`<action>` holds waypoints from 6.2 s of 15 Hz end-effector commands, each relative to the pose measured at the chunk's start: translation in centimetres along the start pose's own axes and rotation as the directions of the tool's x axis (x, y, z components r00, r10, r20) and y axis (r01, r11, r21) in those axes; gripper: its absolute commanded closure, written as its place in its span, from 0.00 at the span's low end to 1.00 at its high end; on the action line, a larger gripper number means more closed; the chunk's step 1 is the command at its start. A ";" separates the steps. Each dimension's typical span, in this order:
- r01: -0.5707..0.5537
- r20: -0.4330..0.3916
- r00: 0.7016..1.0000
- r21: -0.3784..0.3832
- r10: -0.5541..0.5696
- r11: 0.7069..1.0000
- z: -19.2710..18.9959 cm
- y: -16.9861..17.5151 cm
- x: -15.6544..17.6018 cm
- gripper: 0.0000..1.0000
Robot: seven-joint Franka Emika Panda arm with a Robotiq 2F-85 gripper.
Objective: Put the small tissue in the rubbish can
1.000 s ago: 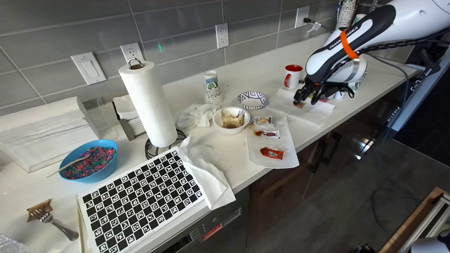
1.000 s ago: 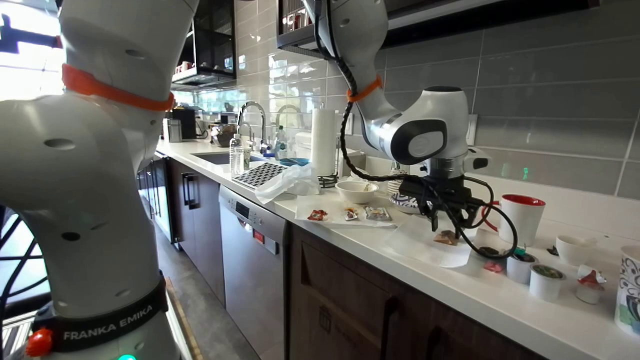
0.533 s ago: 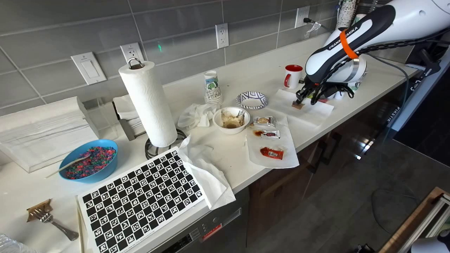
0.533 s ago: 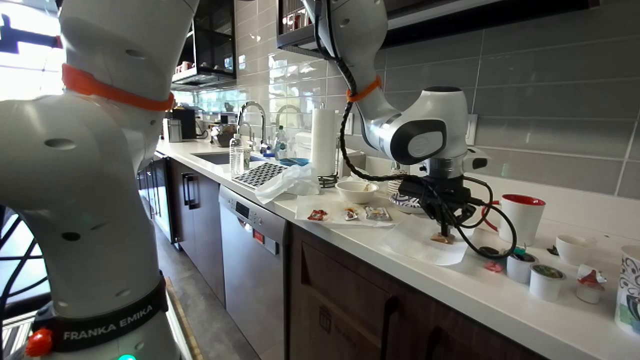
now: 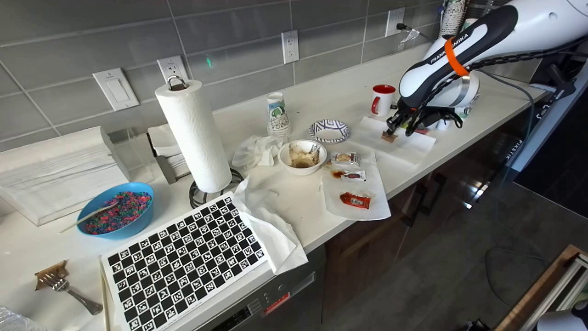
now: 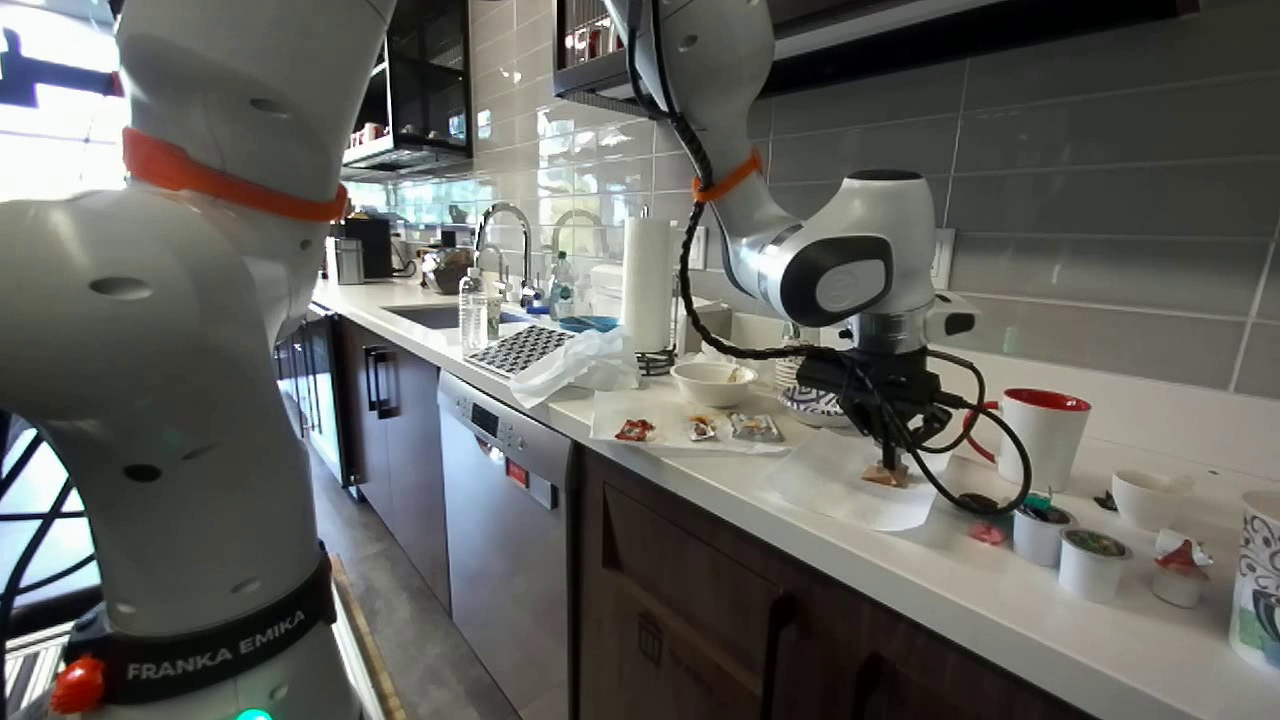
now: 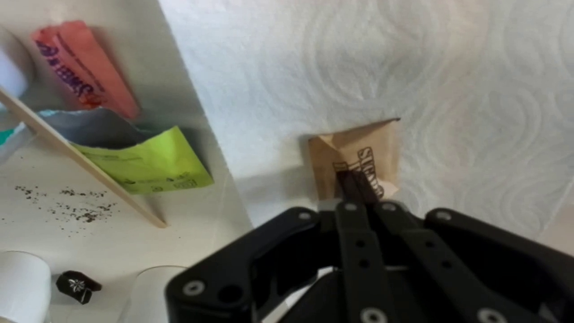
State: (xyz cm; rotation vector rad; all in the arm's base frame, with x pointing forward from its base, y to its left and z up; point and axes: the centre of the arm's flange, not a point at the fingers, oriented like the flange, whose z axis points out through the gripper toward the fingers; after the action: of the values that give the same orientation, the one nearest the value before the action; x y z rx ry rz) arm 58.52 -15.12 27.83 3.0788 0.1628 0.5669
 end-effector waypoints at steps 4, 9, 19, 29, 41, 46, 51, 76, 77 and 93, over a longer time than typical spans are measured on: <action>-0.024 -0.032 0.999 -0.034 0.023 0.999 -3.7 -2.1 -1.0 1.00; -0.047 -0.008 0.999 -0.030 0.047 0.998 -2.2 -2.5 -2.0 0.53; -0.076 -0.045 0.996 -0.069 0.073 0.995 0.1 -0.3 -2.6 0.01; -0.069 -0.069 0.996 -0.069 0.064 0.995 0.2 0.0 -1.3 0.23; -0.051 -0.068 0.997 -0.046 0.048 0.998 1.2 -1.0 -0.5 0.88; -0.060 -0.064 0.996 -0.045 0.057 0.997 1.6 -0.9 -0.8 1.00; -0.073 -0.083 0.994 -0.058 0.068 0.996 0.1 -1.0 -0.7 1.00; -0.106 -0.140 0.985 -0.041 0.100 0.993 1.1 0.5 -2.0 0.30; -0.106 -0.141 0.985 -0.038 0.099 0.994 1.3 0.6 -1.8 0.39; -0.088 -0.152 0.985 -0.011 0.086 0.996 2.3 0.1 -0.4 1.00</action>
State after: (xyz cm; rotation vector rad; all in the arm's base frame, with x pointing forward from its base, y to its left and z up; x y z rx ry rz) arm 58.69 -15.01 25.82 3.0417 0.0167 0.7857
